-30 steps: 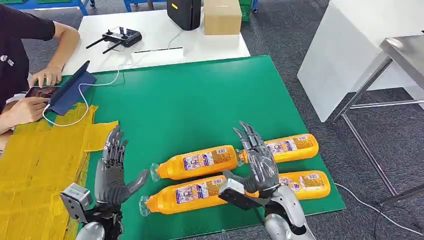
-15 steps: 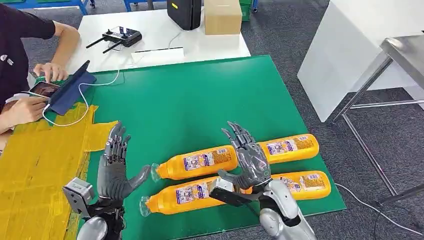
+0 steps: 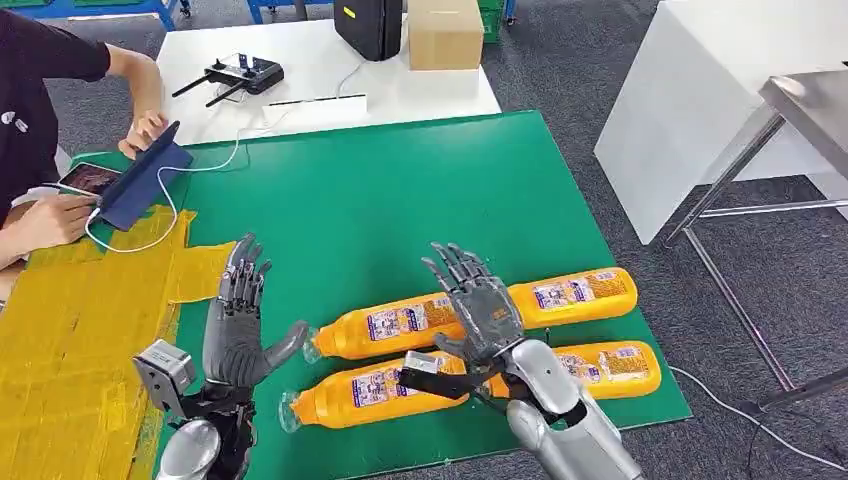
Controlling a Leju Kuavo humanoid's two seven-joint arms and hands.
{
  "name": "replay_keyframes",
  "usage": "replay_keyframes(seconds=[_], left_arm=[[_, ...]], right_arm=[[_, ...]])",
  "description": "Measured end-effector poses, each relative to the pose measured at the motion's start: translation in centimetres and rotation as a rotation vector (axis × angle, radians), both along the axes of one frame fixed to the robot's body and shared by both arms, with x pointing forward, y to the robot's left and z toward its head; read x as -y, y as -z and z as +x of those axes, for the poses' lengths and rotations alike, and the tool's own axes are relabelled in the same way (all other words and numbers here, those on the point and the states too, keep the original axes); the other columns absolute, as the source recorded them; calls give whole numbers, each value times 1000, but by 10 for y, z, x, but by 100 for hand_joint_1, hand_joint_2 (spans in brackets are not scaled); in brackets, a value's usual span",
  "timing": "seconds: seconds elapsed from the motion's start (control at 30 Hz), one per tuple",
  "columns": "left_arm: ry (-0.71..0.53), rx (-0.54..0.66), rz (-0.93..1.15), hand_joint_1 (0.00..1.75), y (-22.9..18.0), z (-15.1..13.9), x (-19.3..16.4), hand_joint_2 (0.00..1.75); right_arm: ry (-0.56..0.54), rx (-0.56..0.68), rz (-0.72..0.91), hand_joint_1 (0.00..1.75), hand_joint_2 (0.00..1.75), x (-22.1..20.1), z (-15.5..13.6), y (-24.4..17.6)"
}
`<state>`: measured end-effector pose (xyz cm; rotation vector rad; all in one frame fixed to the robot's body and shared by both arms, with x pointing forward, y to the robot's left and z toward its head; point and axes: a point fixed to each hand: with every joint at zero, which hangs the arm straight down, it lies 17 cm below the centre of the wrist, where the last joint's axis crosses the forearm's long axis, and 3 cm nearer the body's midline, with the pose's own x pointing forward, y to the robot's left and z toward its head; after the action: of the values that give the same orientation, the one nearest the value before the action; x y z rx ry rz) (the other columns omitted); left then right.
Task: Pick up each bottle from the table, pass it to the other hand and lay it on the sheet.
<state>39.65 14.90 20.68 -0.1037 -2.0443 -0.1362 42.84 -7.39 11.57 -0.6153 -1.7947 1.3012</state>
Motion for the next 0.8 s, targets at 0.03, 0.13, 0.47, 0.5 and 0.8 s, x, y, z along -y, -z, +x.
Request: replay_keyframes(seconds=[0.03, 0.13, 0.47, 0.5, 0.8], left_arm=[[6, 1, -2, 0, -1, 2, 2, 175], [36, 2, -15, 0, -4, 7, 11, 175], [77, -7, -37, 0, -4, 18, 29, 175], [78, -10, -36, 0, -3, 18, 29, 175], [88, -21, -33, 0, 1, 18, 33, 175]], right_arm=[[-12, -17, -25, 0, 175, -4, 4, 7], [-41, -88, -87, 0, 175, -14, 14, 30], [-43, -216, -174, 0, 175, -28, 38, 76], [-43, -220, -178, 0, 175, -28, 38, 78], [-49, -238, -202, 0, 175, -32, 40, 85]])
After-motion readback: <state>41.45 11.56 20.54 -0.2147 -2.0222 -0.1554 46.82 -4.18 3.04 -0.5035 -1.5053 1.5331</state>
